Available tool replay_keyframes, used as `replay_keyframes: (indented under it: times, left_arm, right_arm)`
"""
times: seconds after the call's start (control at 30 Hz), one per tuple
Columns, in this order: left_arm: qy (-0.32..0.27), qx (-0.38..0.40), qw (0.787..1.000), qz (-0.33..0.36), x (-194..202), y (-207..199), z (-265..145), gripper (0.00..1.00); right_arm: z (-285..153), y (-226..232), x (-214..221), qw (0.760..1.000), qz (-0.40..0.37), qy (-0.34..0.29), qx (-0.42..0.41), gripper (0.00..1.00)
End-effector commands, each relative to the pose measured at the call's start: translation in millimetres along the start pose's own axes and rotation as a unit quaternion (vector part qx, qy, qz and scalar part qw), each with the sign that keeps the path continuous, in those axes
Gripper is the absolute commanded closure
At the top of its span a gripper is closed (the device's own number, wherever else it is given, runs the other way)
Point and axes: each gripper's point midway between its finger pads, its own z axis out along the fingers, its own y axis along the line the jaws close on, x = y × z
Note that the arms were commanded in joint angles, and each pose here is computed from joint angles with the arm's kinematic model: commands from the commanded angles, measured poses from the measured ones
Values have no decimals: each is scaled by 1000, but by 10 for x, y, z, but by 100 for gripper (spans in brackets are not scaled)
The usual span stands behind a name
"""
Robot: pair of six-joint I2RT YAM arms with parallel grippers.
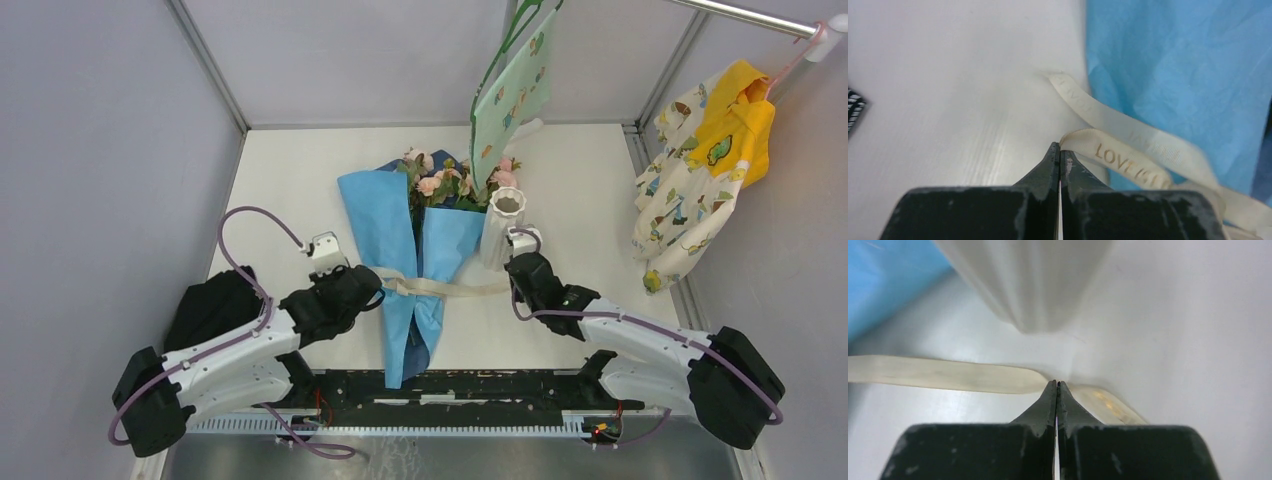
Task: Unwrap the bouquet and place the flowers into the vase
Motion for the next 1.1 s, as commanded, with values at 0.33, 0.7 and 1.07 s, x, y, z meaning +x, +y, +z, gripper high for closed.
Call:
replay_keyframes:
  times: [0.33, 0.7, 1.07]
  left_arm:
    - [-42, -43, 998, -27, -301, 201, -55, 98]
    - [-93, -19, 995, -44, -935, 44, -311, 98]
    - [-83, -8, 996, -41, -897, -30, -289, 98]
  right_arm:
    - [-114, 199, -296, 997, -17, -30, -74, 87]
    - [-302, 1631, -495, 953, -83, -55, -285, 70]
    - [-308, 2264, -658, 925, -106, -60, -360, 65]
